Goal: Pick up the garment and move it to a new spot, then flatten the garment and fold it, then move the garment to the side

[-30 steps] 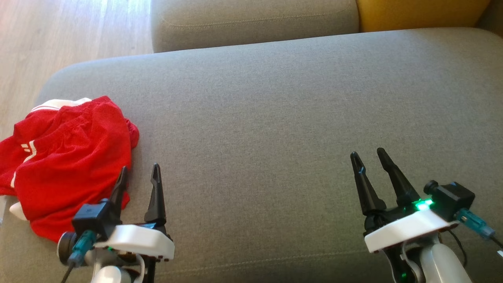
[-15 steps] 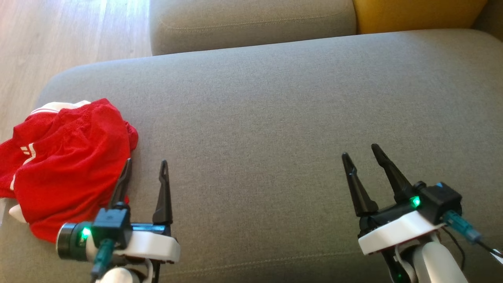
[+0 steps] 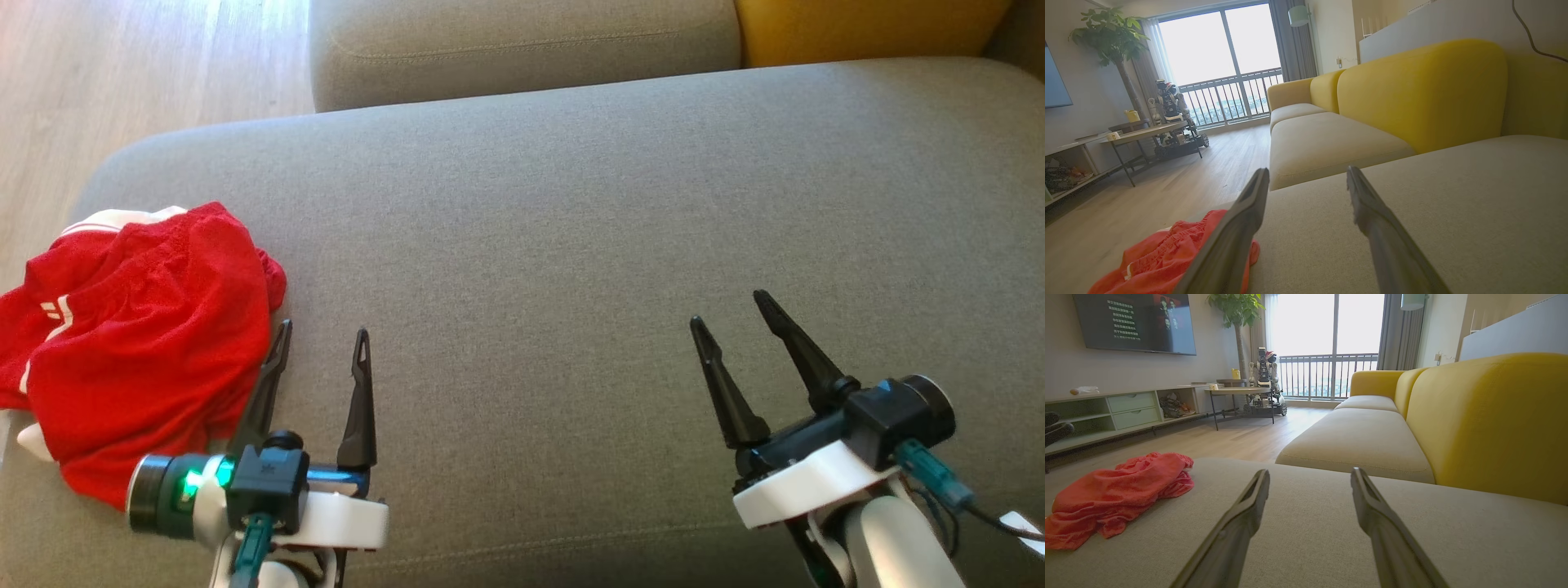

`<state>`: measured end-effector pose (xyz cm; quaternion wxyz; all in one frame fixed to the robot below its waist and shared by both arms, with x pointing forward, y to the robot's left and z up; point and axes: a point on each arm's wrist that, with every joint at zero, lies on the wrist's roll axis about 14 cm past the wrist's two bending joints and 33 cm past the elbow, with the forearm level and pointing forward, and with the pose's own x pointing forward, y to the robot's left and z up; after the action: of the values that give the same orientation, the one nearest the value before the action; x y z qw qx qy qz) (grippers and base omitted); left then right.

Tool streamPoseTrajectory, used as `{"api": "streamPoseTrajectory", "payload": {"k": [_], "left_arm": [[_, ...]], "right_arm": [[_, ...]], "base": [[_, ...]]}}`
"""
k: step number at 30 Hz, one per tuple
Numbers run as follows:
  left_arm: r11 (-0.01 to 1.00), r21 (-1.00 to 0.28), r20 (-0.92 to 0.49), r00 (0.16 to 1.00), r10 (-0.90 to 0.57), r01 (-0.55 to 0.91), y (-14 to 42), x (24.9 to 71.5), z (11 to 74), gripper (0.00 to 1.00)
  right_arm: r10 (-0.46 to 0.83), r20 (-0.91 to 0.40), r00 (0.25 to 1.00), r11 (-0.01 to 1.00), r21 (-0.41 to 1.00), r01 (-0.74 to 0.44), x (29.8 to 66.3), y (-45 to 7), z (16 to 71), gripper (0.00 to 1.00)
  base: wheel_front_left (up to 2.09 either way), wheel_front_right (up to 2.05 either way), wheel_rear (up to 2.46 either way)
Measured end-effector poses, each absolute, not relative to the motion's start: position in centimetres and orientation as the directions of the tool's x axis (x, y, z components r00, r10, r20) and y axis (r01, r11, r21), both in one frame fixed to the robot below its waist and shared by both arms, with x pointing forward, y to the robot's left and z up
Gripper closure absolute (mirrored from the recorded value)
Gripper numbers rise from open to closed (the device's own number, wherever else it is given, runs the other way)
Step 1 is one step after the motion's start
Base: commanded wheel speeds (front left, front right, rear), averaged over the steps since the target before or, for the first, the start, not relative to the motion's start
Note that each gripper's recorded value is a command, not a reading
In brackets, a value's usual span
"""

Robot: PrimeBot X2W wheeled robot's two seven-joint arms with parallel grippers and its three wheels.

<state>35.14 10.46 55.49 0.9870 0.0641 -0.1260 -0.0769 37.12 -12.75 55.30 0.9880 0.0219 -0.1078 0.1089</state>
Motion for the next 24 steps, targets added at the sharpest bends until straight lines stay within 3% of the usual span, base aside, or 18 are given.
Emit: {"api": "streamPoseTrajectory", "payload": {"k": [24], "left_arm": [[0.986, 0.149, 0.194, 0.975, -0.108, 0.080, 12.7, 34.8, 54.1, 0.00]], "right_arm": [[0.194, 0.212, 0.958, 0.979, 0.024, -0.204, 37.5, -13.3, 55.1, 0.00]], "base": [[0.00, 0.00, 0.00]]}}
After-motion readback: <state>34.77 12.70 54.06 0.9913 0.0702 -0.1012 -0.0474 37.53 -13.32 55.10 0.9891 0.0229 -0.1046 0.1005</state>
